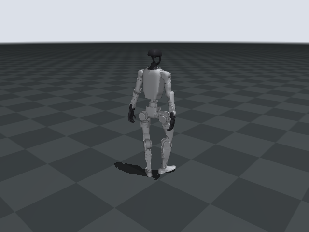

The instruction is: In place motions

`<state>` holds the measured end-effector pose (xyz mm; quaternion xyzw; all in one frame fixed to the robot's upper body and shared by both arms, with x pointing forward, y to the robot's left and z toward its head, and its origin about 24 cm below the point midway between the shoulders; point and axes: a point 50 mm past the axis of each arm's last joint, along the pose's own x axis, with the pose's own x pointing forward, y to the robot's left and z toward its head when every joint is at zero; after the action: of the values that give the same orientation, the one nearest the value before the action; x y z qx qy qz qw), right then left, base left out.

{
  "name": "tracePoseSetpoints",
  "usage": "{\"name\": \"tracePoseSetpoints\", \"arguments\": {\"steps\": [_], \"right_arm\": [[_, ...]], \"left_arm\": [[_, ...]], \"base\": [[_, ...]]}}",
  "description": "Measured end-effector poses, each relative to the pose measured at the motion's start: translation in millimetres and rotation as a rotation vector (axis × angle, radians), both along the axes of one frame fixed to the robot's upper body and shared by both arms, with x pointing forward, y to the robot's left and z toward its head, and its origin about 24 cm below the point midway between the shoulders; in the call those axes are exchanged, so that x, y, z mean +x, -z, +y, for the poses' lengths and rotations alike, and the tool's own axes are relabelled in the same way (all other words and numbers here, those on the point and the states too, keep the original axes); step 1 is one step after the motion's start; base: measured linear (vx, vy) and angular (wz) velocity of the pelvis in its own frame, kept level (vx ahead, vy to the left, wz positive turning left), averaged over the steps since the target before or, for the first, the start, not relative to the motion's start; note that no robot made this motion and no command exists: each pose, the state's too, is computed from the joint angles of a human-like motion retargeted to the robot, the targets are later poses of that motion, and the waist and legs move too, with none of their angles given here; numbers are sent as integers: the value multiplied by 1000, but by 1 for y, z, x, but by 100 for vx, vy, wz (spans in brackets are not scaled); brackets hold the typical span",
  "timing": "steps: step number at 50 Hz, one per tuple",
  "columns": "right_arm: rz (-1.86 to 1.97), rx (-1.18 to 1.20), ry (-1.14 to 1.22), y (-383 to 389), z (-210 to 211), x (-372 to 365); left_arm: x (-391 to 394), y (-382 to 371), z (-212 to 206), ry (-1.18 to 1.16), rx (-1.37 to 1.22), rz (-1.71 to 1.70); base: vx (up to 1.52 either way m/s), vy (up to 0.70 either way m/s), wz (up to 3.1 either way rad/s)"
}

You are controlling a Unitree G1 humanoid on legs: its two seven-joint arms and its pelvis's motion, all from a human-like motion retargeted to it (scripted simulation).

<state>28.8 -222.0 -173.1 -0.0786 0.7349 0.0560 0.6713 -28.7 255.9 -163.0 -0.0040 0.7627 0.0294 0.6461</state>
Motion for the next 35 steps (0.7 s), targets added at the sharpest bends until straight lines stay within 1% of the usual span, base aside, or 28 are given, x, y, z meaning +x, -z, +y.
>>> {"name": "tracePoseSetpoints", "arguments": {"steps": [5, 10, 17, 22, 25, 29, 32, 35], "right_arm": [[-5, -45, -30, 0, -3, 0], [48, -28, 13, 1, 4, -18], [174, -9, 123, 0, 15, -57], [226, 11, 137, -1, 20, -71], [198, 20, 110, 0, 22, -62], [106, 23, 26, 4, 21, -33], [6, 32, -31, 5, 24, -4], [-79, 65, -66, 4, 31, 21]], "left_arm": [[-30, -4, 0, -59, 54, 82], [-31, -2, -7, -59, 68, 113], [46, 7, -20, 44, 11, -79], [107, 7, -43, 107, -49, -284], [131, 4, -59, 113, -103, -383], [139, 4, -72, 104, -149, -437], [138, 4, -69, 116, -133, -441], [126, 5, -58, 156, -97, -401]], "base": [[-32, 28, -302], [-35, 13, -186], [-38, 4, -61], [-27, 2, -94], [-36, -1, -97], [-26, 4, -100], [-30, 1, -106], [-10, -5, -161]]}}
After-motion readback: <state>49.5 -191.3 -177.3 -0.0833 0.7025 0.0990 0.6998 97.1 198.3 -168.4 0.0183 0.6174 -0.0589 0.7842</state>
